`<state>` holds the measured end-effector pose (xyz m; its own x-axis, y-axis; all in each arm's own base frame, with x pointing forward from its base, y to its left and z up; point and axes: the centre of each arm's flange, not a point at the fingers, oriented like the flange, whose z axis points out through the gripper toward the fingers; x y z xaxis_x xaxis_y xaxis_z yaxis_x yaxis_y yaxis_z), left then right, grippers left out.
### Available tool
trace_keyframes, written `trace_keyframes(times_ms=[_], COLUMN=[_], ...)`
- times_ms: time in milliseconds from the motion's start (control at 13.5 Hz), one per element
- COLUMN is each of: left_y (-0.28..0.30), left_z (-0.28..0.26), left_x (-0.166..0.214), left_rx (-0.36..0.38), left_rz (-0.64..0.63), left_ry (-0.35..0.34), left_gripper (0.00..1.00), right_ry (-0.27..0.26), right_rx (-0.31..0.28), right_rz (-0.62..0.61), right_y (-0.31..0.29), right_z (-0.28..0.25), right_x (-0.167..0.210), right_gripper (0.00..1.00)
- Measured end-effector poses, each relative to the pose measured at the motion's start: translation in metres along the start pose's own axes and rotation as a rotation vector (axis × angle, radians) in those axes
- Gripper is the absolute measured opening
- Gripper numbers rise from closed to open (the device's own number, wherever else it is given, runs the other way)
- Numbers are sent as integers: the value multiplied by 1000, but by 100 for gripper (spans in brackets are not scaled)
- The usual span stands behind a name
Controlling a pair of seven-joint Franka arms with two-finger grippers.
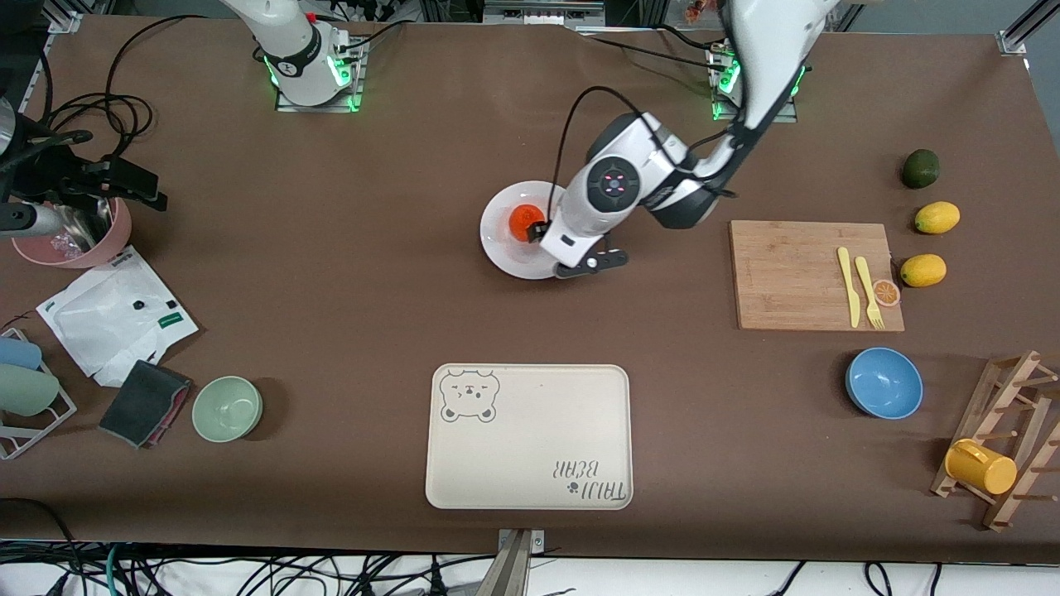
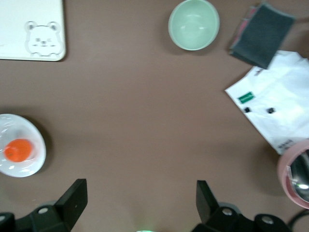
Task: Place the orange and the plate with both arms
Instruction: 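Raise the left gripper back while the right gripper reaches toward the plate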
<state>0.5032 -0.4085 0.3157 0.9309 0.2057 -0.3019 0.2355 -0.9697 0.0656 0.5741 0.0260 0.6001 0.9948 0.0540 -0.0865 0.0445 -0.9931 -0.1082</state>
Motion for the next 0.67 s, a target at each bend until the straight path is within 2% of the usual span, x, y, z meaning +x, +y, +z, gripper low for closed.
trace_keyframes(times_ms=[148,370,518,665], left_y=[-24,-75,-110,-147], left_z=[-46,-90,-118,-154], left_x=[19,63,82,91], left_rx=[23,81,91,92], left_rz=[59,194,273,333], left_ry=[-10,27,43,61], left_gripper=[100,100,100,100], right_ry=[-2,-6,4,5], right_rx=[37,158,239,285], right_rz=[-20,-40,-70,-93], right_y=[-15,-36,-44,-52], right_z=[17,70,110,143], right_x=[9,26,34,36], right_gripper=[100,100,100,100])
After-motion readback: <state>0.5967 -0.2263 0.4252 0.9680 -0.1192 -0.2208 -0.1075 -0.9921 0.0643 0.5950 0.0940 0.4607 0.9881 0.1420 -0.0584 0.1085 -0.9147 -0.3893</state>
